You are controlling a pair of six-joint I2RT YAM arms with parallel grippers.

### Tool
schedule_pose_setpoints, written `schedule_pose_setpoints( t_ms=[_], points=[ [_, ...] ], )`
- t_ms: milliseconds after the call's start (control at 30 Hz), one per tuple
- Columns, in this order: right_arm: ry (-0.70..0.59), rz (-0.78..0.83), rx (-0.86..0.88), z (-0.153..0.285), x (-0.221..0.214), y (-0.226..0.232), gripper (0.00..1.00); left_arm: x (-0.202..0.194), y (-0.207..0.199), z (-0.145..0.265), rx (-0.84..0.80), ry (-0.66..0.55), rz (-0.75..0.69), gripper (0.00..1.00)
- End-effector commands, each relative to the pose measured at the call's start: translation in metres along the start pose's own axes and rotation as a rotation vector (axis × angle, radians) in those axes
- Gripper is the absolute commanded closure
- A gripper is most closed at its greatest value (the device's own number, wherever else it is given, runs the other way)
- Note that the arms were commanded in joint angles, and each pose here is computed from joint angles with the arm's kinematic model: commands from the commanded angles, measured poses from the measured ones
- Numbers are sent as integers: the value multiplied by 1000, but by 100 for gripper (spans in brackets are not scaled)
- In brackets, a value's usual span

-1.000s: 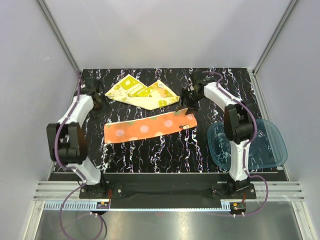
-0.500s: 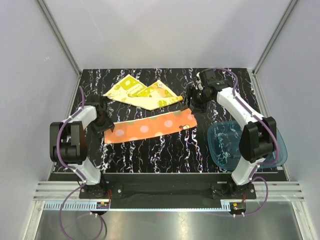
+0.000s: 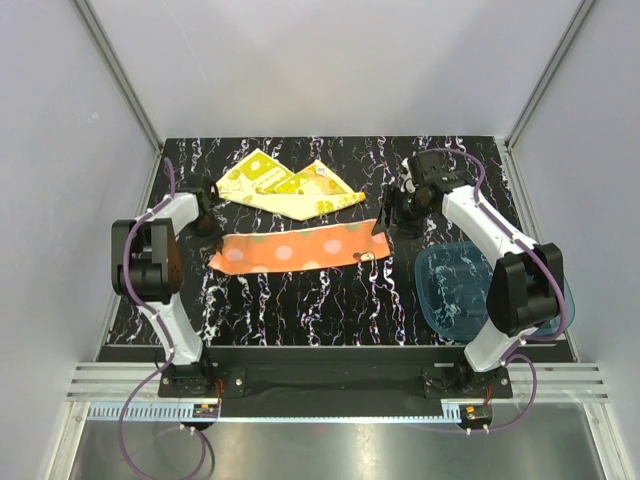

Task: Roll the towels
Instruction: Fold the towel

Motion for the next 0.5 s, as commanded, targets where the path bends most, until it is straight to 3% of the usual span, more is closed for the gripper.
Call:
schedule_pose_setpoints(
  t_ms=[0,133,300,467],
  points=[
    [-36,30,20,12,-3,1,33,19,-9,-4,20,-44,-6,99],
    [-36,-5,58,4,-7,1,33,30,-11,8,8,-73,0,73],
    [-32,-77,49,-11,-9,-3,39,39,-10,53,-58,-155,-10,32],
    [-5,-158,-67,-33,-3,-14,43,36,-7,111,-176,-283,-87,27]
  ],
)
Point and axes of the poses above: each gripper's point midway between its finger pads, its own z axis back along the fingers, its own y axis along the line the jaws close on, x = y × z, the point moved 10 cm from there along z, back along the fingers, and after that the axes turned 12 degrees about z, right-handed, at the moved point
